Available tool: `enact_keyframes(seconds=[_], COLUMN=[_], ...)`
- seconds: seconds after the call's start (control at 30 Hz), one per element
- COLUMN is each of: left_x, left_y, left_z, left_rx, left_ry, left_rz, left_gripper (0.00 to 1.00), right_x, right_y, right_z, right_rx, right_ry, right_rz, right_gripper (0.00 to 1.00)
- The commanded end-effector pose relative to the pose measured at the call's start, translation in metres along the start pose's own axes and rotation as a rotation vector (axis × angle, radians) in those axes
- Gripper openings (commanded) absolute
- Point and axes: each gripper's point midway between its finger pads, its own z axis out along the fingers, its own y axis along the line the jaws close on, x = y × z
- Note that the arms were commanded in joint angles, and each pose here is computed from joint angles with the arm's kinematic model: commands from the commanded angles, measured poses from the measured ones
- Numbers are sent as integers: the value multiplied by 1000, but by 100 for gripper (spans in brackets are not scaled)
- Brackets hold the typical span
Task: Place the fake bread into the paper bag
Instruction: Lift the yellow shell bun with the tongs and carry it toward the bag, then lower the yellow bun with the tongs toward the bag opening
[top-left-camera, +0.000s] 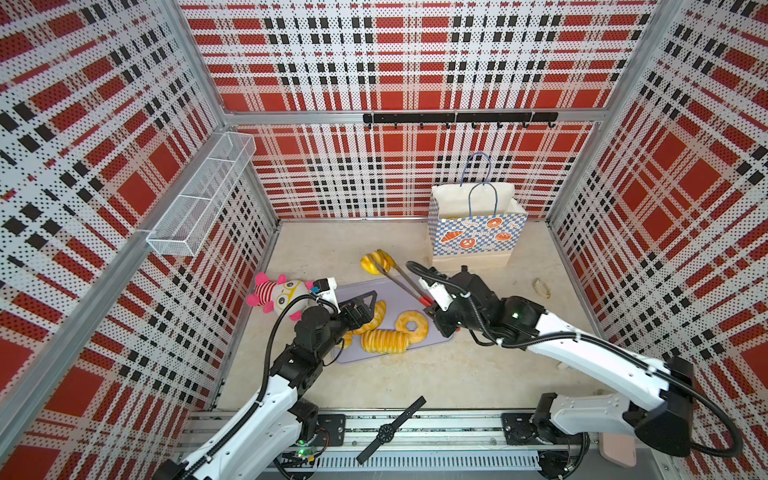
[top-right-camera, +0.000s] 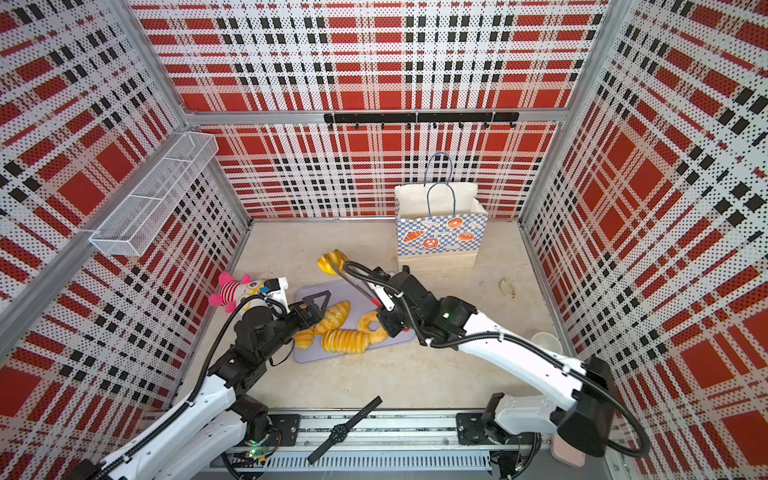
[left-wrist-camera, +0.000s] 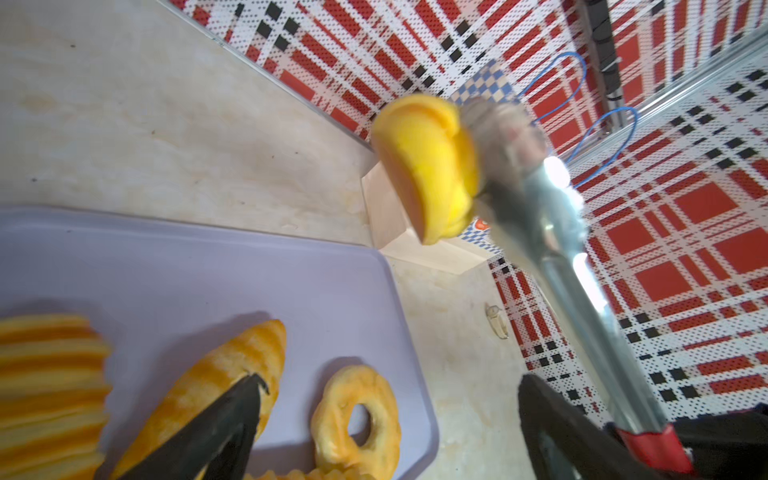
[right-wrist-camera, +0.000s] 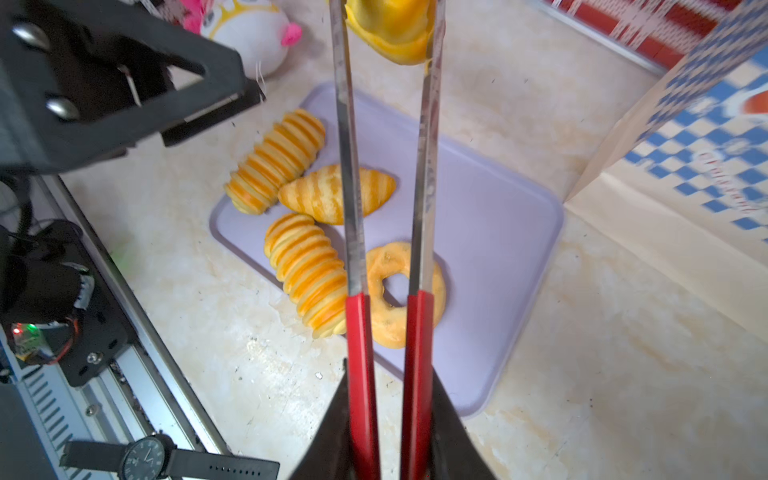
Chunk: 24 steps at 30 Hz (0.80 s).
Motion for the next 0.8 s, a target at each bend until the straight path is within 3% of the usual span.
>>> enact_keyframes(seconds=[0.0,0.3,0.77], left_x=[-31,-51,-12], left_y=[-45,-105,-90], left_z=[2,17,19], left_rx=[135,220,277], left_ry=[-107,-202,-183], left_rz=[21,121,249], left_gripper=[98,98,98], right_x=[-38,-66,-55], right_y=[-13,-42,-77], right_z=[-33,-96,-121], right_rx=[38,142,319], right_ry=[-203,-438,-544], right_rz=[58,144,190], right_gripper=[24,24,24])
